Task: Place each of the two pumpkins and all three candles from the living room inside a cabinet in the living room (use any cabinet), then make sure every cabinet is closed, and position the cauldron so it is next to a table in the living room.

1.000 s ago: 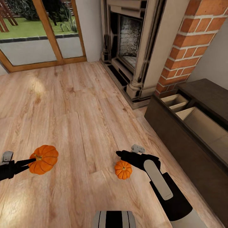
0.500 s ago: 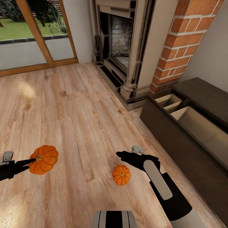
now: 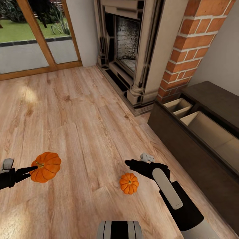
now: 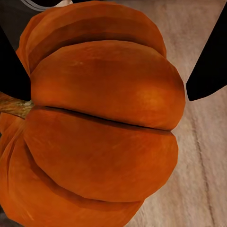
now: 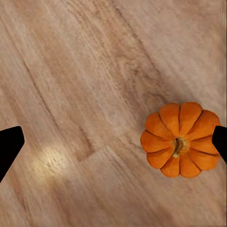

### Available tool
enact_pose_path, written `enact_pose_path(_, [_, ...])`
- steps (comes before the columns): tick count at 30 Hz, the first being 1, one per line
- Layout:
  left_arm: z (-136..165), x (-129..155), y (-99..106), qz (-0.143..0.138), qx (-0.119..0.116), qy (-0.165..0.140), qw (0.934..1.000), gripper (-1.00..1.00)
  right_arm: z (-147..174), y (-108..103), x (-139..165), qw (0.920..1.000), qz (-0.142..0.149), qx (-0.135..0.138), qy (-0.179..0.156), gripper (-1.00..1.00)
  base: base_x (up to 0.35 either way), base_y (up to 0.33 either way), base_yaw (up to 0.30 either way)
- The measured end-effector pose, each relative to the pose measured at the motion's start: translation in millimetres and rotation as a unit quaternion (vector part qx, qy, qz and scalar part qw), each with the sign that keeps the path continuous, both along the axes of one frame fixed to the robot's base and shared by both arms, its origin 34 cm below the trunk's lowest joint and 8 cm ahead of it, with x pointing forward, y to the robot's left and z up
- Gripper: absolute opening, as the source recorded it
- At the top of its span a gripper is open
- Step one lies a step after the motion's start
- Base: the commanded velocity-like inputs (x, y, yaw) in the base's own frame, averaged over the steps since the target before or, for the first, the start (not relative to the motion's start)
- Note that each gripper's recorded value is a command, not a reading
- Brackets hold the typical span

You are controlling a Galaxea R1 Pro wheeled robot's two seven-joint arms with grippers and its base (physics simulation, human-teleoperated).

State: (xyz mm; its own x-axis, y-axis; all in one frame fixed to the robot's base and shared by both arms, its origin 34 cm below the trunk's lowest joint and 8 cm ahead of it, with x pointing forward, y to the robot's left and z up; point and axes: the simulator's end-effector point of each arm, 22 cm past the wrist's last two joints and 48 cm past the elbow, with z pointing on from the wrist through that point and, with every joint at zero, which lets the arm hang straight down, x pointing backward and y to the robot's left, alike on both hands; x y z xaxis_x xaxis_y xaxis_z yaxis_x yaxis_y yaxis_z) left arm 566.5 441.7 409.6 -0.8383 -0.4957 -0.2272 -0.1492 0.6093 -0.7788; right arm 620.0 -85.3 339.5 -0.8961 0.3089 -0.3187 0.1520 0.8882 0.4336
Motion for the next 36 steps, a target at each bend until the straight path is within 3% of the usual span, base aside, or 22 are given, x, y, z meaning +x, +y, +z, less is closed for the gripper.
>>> enact_pose_path(8, [1, 0, -10, -0.009, -0.032, -0.006, 0.9994, -1.00, -27, -7, -11, 0.9996, -0.001, -0.011, 0.028, 1.00, 0.000, 0.000, 0.000])
enact_pose_path(19, [-16, -3, -14, -0.013, -0.042, 0.008, 0.9990, -1.00, -69, -37, -27, 0.9970, -0.001, -0.043, 0.064, 1.00, 0.000, 0.000, 0.000])
enact_pose_path(24, [-10, -4, -25, -0.024, -0.080, -0.003, 0.9965, -1.00, -92, -59, -38, 0.9944, -0.004, -0.063, 0.084, 1.00, 0.000, 0.000, 0.000])
enact_pose_path(27, [-13, -5, -27, -0.028, -0.085, -0.001, 0.9960, -1.00, -105, -64, -45, 0.9927, -0.006, -0.069, 0.099, 1.00, 0.000, 0.000, 0.000])
enact_pose_path(31, [-17, -6, -30, -0.030, -0.093, 0.001, 0.9953, -1.00, -116, -66, -52, 0.9913, -0.006, -0.072, 0.110, 1.00, 0.000, 0.000, 0.000])
enact_pose_path(36, [-4, -3, -45, -0.049, -0.131, -0.018, 0.9900, -1.00, -126, -66, -57, 0.9903, -0.007, -0.071, 0.119, 1.00, 0.000, 0.000, 0.000])
